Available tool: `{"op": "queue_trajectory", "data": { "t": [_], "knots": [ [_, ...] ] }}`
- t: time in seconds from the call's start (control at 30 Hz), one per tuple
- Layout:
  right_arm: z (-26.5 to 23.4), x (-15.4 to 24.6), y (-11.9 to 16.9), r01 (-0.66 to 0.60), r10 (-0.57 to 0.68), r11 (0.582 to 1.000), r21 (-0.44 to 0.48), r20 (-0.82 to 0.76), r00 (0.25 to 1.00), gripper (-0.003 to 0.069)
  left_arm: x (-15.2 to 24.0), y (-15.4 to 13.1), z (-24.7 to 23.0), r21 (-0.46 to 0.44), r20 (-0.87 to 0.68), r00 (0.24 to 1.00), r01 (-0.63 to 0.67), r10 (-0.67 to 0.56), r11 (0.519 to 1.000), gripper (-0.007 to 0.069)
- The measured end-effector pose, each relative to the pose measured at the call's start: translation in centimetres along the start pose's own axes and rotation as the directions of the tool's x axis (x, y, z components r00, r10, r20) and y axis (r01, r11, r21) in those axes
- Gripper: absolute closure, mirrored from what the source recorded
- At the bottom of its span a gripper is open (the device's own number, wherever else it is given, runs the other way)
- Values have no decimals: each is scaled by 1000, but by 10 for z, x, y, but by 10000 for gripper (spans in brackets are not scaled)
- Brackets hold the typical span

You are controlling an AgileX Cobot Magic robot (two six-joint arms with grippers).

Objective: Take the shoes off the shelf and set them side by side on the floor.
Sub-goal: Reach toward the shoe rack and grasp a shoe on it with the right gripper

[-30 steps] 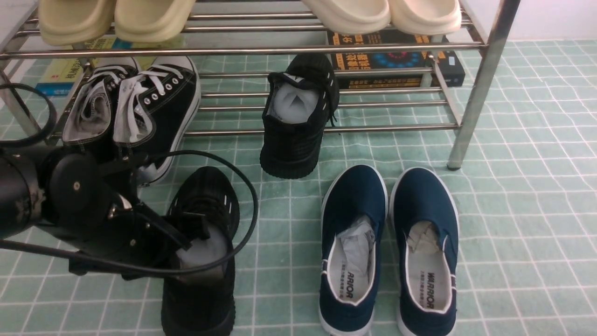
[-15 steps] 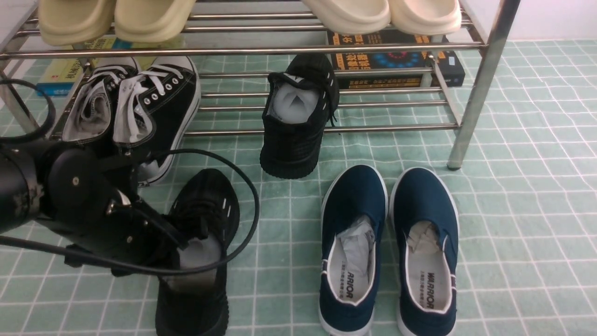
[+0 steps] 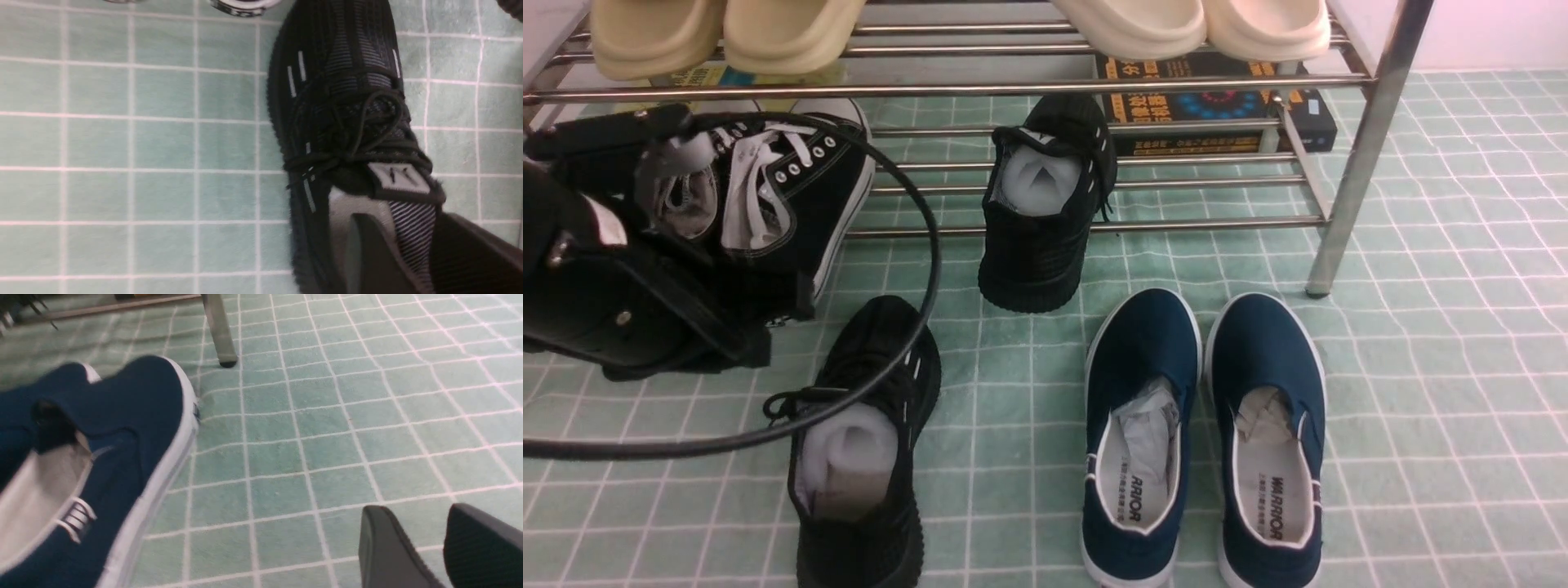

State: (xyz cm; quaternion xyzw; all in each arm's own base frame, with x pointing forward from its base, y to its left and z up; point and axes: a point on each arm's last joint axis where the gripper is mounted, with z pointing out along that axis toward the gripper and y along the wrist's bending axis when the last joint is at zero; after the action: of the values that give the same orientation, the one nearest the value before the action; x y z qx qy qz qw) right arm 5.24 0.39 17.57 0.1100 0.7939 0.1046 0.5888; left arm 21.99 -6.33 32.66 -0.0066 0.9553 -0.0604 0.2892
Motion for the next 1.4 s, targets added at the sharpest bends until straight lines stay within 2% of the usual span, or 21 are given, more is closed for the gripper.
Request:
{"op": "queue_trajectory", "data": {
  "t": [0.07,0.1,0.13,0.2,0.3,0.5,0.6,0.67,0.73,0.77,0.8,0.87,0.97,1.03,1.1,1.13,1.2,1.27,1.3,1.33,1.4],
  "knots": [
    [0,1,2,-126,126,992,-27,-7,992,420,1,3,-6,-24,7,1000,-18,18,1000,461],
    [0,1,5,-263,262,963,-56,-21,965,420,4,8,-13,-58,8,999,-39,40,998,519],
    [0,1,6,-293,292,954,-62,-25,956,420,5,9,-14,-67,6,999,-44,44,997,527],
    [0,2,9,-433,430,897,-90,-51,901,420,9,15,-20,-122,-19,998,-69,67,990,606],
    [0,2,11,-519,514,848,-110,-72,855,420,14,20,-22,-167,-73,995,-84,72,982,623],
    [-2,1,15,-568,557,814,-122,-111,823,422,13,30,-23,-207,-88,996,-33,15,978,616],
    [-11,-13,24,-540,524,827,-156,-132,842,439,9,50,-25,-262,-81,996,25,-47,965,615],
    [-27,-41,35,-433,423,874,-219,-93,901,482,10,72,-27,-312,-106,988,73,-111,947,615],
    [-38,-64,43,-343,335,910,-232,-70,939,523,12,87,-26,-326,-130,974,136,-187,936,615],
    [-41,-78,47,-273,263,937,-216,-73,962,563,13,93,-26,-301,-147,963,176,-228,937,615],
    [-42,-82,49,-264,252,941,-212,-82,964,568,14,96,-26,-300,-146,959,189,-241,935,615],
    [-37,-101,53,-194,167,969,-154,-171,971,637,14,100,-23,-215,-172,946,238,-276,947,614],
    [-20,-119,61,-184,136,977,-105,-353,926,673,14,96,-22,-94,-188,948,243,-257,966,614],
    [-12,-127,68,-194,122,972,-130,-423,898,673,13,93,-22,-48,-188,952,237,-242,970,614],
    [6,-147,87,-202,36,943,-264,-523,852,673,12,89,-22,3,-185,956,232,-227,973,613],
    [7,-150,89,-201,24,939,-280,-527,849,673,12,89,-22,5,-185,956,231,-226,973,613],
    [28,-163,106,-238,-70,870,-432,-587,807,662,11,88,-22,22,-180,956,240,-232,971,610],
    [38,-169,115,-266,-120,816,-512,-602,789,657,11,87,-22,25,-178,956,242,-234,970,608],
    [49,-175,125,-295,-170,759,-581,-614,770,655,11,88,-22,25,-177,956,243,-235,970,608],
    [62,-177,134,-321,-213,714,-622,-629,747,654,11,87,-22,27,-177,956,244,-236,969,607],
    [75,-178,151,-336,-276,664,-668,-636,721,653,10,87,-22,27,-172,956,244,-236,969,608]
  ]
}}
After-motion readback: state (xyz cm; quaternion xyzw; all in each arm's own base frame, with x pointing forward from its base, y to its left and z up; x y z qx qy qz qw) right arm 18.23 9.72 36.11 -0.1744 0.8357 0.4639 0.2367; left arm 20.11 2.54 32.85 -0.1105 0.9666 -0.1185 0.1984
